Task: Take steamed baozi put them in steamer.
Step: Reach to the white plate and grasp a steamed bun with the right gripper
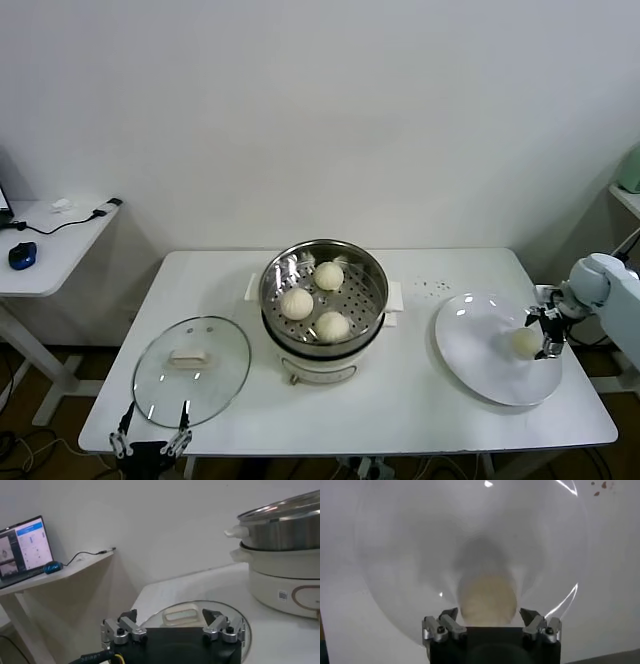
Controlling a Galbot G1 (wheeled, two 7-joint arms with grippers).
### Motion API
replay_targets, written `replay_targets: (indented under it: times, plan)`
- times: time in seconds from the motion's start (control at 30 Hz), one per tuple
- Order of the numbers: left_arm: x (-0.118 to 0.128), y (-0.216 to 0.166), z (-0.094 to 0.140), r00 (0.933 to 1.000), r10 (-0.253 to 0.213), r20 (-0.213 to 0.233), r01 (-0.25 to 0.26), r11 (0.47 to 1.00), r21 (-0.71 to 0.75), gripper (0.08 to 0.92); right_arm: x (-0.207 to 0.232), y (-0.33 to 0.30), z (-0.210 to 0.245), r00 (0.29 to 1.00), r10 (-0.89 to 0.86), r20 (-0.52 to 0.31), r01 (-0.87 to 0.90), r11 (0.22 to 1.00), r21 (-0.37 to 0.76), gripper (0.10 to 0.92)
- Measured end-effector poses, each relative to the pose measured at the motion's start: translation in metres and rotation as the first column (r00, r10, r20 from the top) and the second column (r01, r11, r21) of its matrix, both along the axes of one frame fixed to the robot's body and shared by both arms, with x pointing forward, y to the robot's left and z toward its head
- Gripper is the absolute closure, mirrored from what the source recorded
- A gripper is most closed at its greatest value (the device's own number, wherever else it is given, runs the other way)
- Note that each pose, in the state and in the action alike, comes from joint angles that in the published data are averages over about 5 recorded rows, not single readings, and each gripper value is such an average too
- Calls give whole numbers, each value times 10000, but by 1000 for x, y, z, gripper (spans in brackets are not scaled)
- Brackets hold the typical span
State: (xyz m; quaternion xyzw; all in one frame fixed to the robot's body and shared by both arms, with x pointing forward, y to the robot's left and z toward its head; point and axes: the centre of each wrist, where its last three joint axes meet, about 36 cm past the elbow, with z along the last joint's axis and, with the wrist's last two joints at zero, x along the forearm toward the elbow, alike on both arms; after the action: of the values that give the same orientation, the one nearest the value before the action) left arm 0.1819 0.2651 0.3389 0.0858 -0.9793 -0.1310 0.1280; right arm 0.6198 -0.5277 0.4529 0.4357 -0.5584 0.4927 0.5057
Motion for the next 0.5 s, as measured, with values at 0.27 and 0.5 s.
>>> replay_targets:
  times: [0.27, 0.5]
  plan:
    - [-1, 0, 0, 10000, -1, -4, 1, 10000, 20, 177, 5, 3, -3, 10000, -31, -80, 31, 10000, 18, 342]
    - [-5, 1, -1, 10000, 5, -19, -5, 10000, 23, 177, 8, 4, 2, 9999, -94, -73, 94, 9999, 48, 399]
